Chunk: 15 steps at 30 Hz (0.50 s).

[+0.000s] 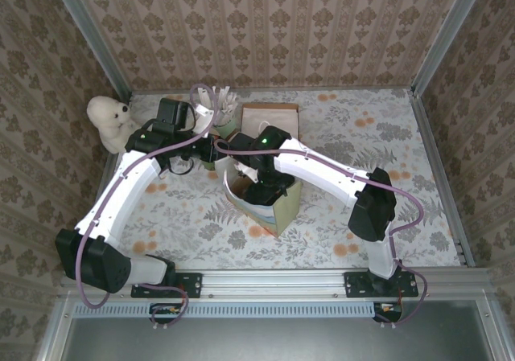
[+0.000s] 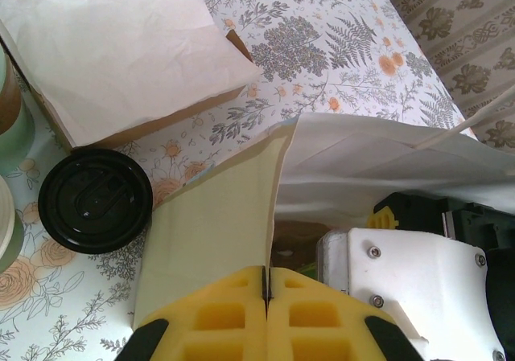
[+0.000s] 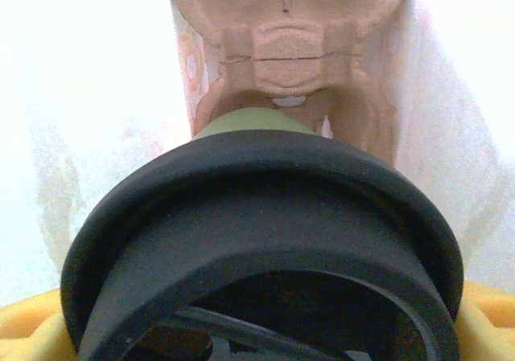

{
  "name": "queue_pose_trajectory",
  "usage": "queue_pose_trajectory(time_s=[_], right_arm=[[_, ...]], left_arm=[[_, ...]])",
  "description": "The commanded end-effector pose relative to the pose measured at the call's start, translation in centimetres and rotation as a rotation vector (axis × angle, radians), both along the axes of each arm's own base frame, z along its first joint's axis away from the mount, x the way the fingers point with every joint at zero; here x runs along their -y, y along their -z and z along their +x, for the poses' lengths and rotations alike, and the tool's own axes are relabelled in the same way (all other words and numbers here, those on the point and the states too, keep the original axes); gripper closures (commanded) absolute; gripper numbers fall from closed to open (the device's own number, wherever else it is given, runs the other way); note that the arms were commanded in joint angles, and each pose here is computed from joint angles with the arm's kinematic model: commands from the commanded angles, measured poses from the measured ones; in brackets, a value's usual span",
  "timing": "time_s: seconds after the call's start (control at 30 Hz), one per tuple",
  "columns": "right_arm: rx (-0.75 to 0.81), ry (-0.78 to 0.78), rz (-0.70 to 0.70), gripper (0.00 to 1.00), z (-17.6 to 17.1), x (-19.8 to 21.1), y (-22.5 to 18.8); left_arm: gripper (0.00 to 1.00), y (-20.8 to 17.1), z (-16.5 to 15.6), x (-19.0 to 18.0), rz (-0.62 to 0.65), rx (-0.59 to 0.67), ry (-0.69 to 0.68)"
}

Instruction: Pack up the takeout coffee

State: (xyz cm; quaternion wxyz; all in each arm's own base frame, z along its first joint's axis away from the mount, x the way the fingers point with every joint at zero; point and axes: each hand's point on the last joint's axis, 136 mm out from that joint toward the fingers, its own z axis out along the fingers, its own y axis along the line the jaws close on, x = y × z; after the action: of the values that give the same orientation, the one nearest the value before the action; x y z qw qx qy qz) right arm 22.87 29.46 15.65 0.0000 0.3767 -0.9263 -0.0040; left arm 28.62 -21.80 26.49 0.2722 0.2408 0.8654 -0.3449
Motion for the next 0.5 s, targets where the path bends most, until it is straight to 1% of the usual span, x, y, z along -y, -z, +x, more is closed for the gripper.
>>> queue_pose_trajectory(time_s=[0.0,0.23,0.47], right_arm=[[0.054,0.018,0.009,0.33,0.97,-0.02,-0.72],[0.062,0.020,-0.032,0.33,1.04,0.72,-0.50],[0.087,0.028,-0.007,0.33,1.53,0.27,-0.90]], left_arm=[[1.00,-0.87,-0.52,0.29,-0.037,0.013,0.016],[1.00,-0.93,-0.50,0.31,-0.039,0.014,0.017],[1.00,-0.83,-0.79,0.11,-0.033,0.013,0.011]])
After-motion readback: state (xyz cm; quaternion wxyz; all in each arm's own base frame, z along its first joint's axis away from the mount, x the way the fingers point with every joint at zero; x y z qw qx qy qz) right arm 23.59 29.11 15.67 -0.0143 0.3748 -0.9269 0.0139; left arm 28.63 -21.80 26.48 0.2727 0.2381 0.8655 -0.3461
